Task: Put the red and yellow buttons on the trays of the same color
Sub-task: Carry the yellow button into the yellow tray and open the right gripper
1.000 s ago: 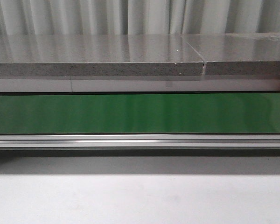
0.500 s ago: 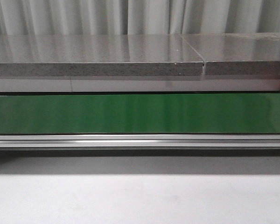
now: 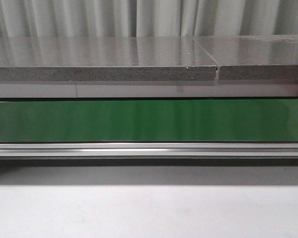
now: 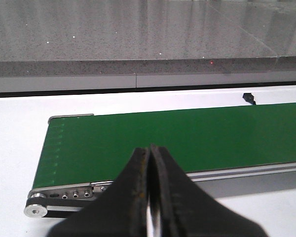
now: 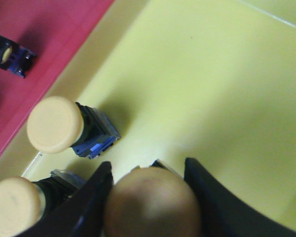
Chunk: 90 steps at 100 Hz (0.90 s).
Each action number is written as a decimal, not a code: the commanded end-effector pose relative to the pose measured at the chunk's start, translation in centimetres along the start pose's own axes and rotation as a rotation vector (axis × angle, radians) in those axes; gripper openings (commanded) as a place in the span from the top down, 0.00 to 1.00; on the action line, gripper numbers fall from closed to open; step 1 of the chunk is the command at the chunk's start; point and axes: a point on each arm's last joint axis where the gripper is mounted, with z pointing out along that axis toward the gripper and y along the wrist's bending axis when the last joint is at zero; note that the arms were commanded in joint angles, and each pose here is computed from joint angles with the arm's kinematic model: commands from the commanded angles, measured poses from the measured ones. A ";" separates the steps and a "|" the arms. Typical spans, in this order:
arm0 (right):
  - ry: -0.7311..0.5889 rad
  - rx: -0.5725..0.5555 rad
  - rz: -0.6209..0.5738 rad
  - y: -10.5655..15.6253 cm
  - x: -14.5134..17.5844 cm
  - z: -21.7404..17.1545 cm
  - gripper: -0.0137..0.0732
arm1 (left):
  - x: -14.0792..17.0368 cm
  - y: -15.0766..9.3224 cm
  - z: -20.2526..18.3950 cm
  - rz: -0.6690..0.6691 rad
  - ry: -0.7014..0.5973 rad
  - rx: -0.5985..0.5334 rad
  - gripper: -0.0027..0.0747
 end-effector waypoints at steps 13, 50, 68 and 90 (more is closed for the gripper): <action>-0.039 -0.003 -0.040 1.0 -0.6 1.0 0.85 | -1.3 -0.1 -0.2 -0.016 -0.084 0.010 0.99; -0.013 -0.003 -0.060 1.3 -0.2 2.1 0.68 | -1.3 -0.1 -0.2 -0.016 -0.084 0.010 0.99; -0.012 -0.003 -0.061 1.4 -0.2 2.1 0.31 | -1.3 -0.1 -0.2 -0.016 -0.084 0.010 0.99; -0.044 -0.005 -0.063 1.5 -0.5 1.6 0.17 | -1.3 -0.1 -0.2 -0.016 -0.084 0.010 0.99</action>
